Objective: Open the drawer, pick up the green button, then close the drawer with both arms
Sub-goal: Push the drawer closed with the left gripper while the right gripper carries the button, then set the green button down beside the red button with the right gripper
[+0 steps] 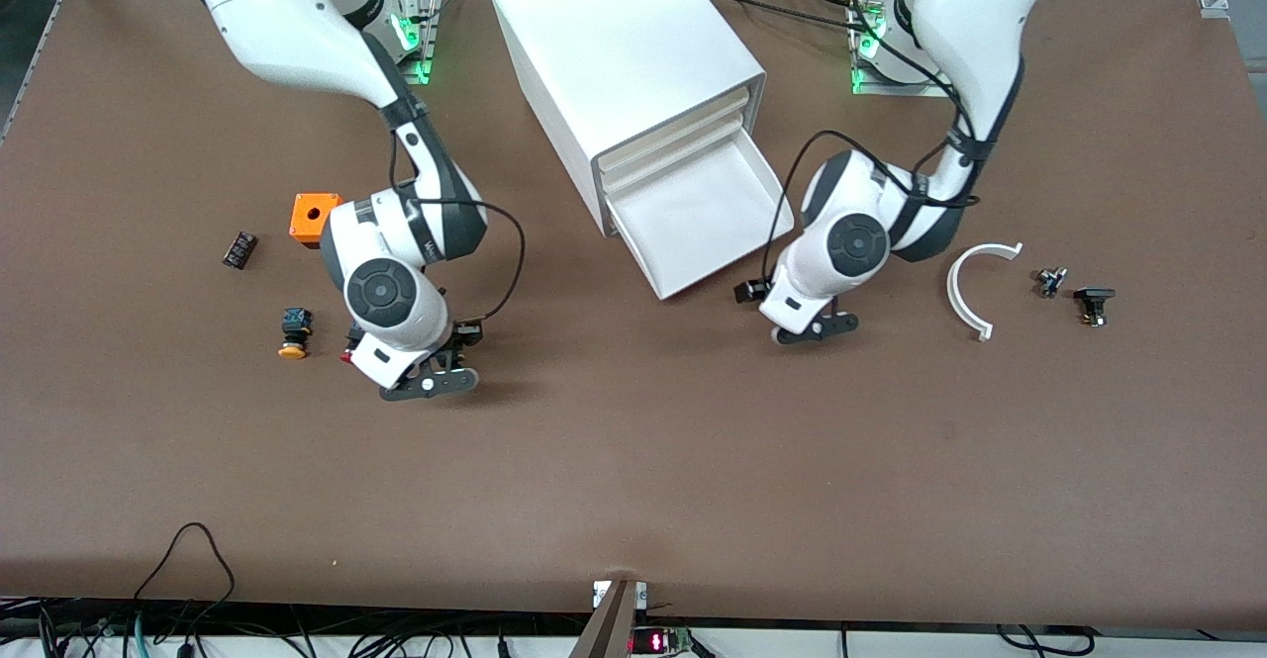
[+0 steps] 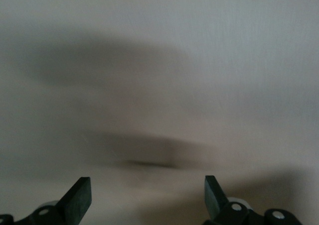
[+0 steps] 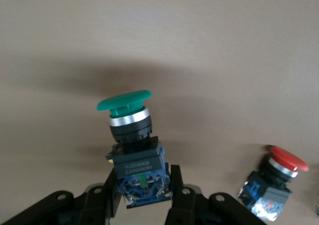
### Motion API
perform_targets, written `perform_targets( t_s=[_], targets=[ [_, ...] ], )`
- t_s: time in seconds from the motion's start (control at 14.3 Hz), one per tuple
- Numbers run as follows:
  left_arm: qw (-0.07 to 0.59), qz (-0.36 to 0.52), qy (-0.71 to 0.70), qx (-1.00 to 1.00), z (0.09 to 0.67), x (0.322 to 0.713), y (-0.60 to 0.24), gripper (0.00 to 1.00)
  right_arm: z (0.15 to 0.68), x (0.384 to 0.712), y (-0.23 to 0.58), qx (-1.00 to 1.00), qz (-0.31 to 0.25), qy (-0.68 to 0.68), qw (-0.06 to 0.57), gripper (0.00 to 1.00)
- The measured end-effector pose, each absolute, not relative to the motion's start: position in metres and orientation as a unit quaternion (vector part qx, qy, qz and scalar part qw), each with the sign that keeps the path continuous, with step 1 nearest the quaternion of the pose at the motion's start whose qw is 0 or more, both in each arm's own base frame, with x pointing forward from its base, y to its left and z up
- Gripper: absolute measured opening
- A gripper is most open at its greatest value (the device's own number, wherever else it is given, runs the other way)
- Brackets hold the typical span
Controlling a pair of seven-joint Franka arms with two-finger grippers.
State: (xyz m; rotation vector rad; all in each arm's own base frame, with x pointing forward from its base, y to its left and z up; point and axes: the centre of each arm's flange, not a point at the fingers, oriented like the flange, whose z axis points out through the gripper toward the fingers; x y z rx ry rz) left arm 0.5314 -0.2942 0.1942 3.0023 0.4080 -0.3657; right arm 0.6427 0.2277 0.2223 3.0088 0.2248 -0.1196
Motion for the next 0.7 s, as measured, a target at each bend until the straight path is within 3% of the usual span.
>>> perform_targets(
  t_s=[0.49, 0.63, 0.7],
  targets=[
    [0.069, -0.188, 0.118, 0.973, 0.198, 0.440, -0.366, 1.00, 0.193, 0.597, 0.194, 0.997, -0.008, 0.064, 0.043, 0.42],
    [0.063, -0.203, 0.104, 0.972, 0.202, 0.419, -0.379, 1.00, 0.202, 0.595, 0.193, 0.999, -0.003, 0.034, 0.041, 0.54],
    [0.061, -0.209, 0.098, 0.971, 0.203, 0.413, -0.383, 1.00, 0.207, 0.597, 0.193, 0.999, 0.002, 0.012, 0.039, 0.66]
  ],
)
